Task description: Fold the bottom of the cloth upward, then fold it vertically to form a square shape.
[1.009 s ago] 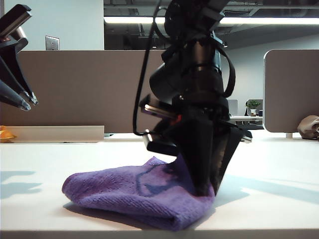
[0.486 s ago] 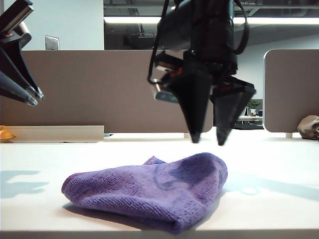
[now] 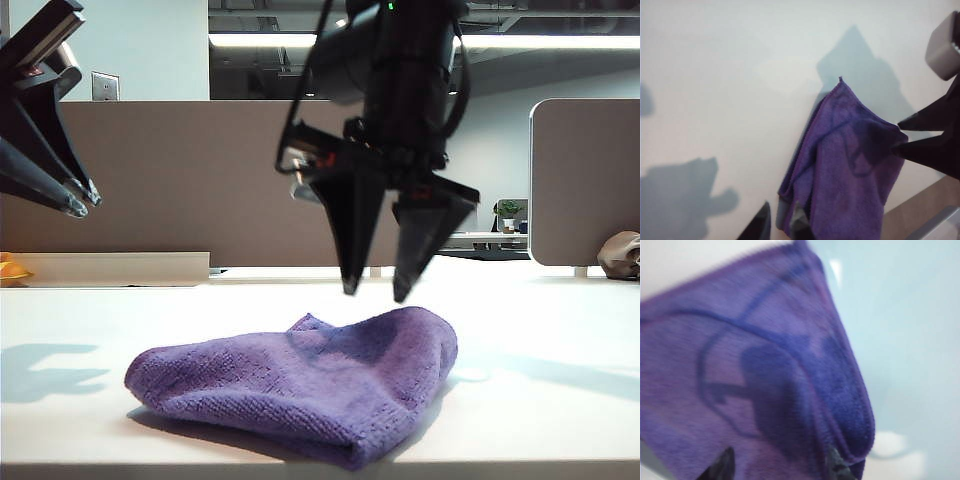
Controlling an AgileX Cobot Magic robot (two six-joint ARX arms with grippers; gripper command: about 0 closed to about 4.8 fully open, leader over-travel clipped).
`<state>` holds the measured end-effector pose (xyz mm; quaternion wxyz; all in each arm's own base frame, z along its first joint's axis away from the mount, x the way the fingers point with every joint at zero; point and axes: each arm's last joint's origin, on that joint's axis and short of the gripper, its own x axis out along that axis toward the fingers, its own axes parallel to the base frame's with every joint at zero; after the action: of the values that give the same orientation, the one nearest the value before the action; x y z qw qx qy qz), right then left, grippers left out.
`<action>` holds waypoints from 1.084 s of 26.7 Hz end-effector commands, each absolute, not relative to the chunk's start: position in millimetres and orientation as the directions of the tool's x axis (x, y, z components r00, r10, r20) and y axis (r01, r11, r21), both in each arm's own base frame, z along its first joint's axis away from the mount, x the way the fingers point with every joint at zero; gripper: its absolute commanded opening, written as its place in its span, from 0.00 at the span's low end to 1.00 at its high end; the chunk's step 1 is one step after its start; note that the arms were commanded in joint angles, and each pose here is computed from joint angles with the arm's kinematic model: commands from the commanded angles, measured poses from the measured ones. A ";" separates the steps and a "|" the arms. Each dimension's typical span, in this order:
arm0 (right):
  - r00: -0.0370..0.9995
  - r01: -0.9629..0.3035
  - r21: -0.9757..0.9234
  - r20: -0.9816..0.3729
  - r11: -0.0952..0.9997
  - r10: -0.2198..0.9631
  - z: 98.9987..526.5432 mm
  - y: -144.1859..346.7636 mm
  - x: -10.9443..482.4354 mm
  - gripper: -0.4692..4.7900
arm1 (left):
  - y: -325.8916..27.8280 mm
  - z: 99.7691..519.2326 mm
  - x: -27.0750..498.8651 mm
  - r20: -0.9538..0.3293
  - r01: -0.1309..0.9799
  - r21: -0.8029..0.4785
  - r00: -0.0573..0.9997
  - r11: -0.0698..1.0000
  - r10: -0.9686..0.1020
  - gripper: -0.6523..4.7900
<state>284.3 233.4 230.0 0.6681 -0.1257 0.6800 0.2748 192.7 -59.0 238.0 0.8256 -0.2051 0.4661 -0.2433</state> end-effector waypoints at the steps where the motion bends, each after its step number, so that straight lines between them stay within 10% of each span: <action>1: -0.098 -0.529 0.205 -0.979 0.823 0.181 225.1 230.7 281.9 0.54 | -59.1 239.5 192.6 -0.663 0.224 -0.563 0.452 0.795 -0.597 0.22; 7: -0.002 -0.548 0.129 -0.988 0.826 0.152 230.7 228.3 282.7 0.52 | -57.2 249.9 186.6 -0.629 0.251 -0.551 0.502 0.796 -0.594 0.20; 13: 0.175 -0.592 0.119 -0.946 0.797 0.271 272.1 221.7 278.4 0.07 | -49.6 280.2 161.1 -0.504 0.313 -0.506 0.649 0.804 -0.570 0.11; 29: 0.566 -0.703 0.080 -0.538 0.706 0.625 374.8 180.8 211.6 0.07 | -21.5 321.7 81.3 -0.188 0.221 -0.375 0.933 0.900 -0.307 0.11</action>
<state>215.2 183.8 371.3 0.8715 -0.0821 0.3130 0.3686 87.0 -24.0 318.4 0.9617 -0.1763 0.1465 -0.1506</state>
